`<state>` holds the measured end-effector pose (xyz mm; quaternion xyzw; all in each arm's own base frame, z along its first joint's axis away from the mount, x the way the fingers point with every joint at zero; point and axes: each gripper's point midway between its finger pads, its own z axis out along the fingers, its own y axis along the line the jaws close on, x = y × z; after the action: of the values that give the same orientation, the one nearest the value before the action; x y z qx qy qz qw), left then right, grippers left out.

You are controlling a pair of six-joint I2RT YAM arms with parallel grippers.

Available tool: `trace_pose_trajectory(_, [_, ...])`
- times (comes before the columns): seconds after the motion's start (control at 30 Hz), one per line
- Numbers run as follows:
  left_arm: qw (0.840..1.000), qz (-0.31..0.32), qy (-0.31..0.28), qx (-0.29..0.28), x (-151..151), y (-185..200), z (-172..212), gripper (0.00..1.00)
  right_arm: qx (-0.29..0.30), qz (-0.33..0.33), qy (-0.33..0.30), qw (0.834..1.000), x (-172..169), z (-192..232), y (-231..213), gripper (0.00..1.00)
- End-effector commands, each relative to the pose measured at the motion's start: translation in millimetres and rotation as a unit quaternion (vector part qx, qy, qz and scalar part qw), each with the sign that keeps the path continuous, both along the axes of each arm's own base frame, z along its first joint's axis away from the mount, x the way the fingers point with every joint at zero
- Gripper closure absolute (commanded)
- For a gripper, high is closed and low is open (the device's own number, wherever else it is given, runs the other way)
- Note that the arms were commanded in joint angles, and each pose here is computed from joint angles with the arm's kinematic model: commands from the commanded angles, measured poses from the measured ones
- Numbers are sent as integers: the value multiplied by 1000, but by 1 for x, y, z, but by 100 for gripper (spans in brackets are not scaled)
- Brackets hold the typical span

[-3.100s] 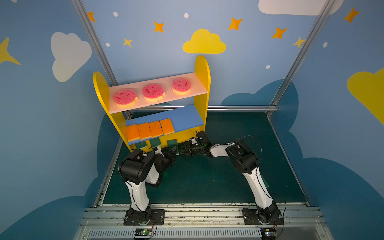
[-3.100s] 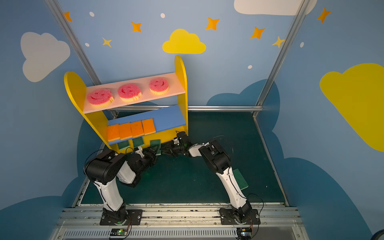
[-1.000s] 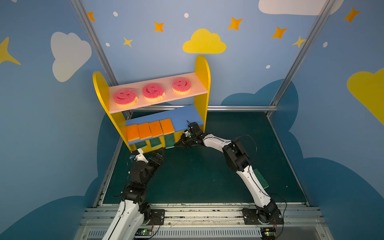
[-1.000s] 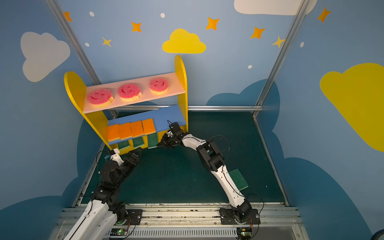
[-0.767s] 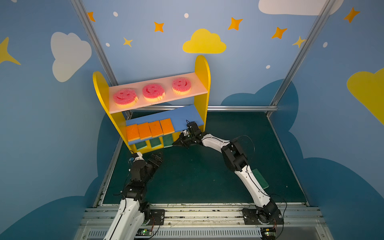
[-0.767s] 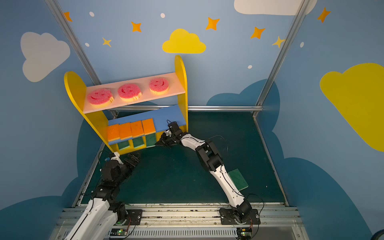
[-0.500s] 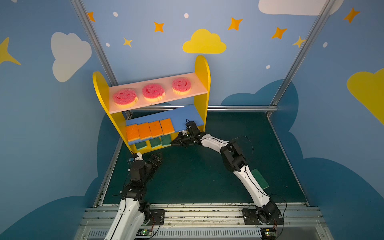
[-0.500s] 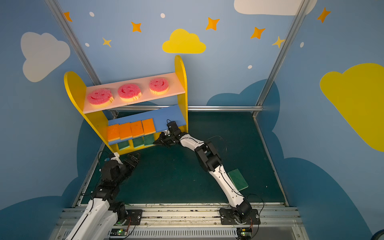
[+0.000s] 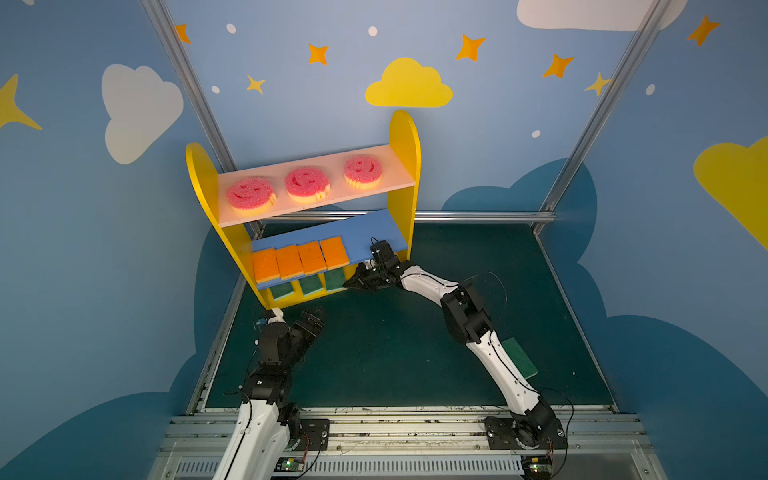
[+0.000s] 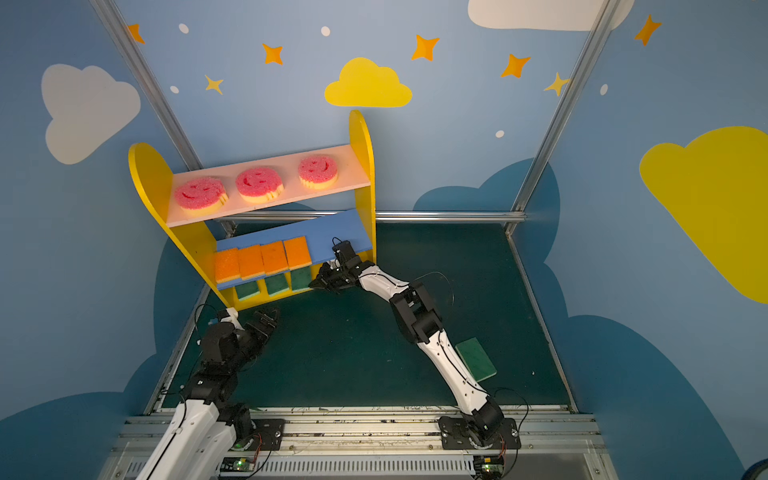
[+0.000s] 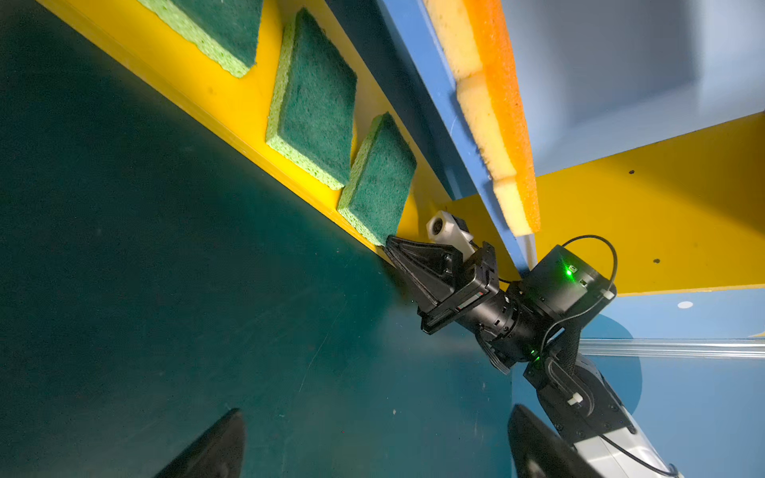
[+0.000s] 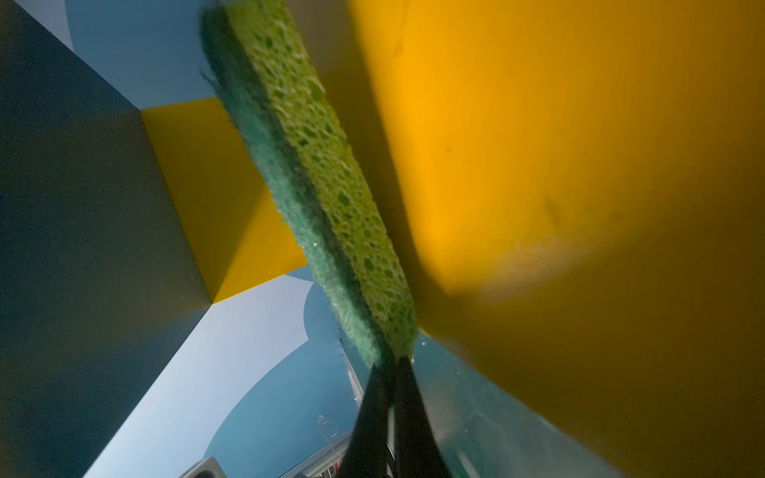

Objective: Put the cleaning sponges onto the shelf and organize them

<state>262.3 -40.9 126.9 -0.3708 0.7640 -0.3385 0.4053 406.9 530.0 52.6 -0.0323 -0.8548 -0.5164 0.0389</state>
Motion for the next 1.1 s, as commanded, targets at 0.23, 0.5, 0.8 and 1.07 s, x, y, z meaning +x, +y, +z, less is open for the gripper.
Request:
trace_pose_trajectory(0.23, [1000,-20,-1,9,-3,-4,11,3,-28,6,0,1000,-4,-15,5,100])
trace_pose_trajectory(0.5, [997,-60,-37,38,-2,-12,60,3,-20,16,-4,1000,-19,-18,23,100])
trace_pose_trajectory(0.8, [987,-96,-89,96,6,-16,125,3,-10,27,-15,999,-27,-16,37,100])
trace_pose_trajectory(1.07, [985,-100,-99,99,10,-17,136,3,-11,24,-3,1000,-26,-17,35,100])
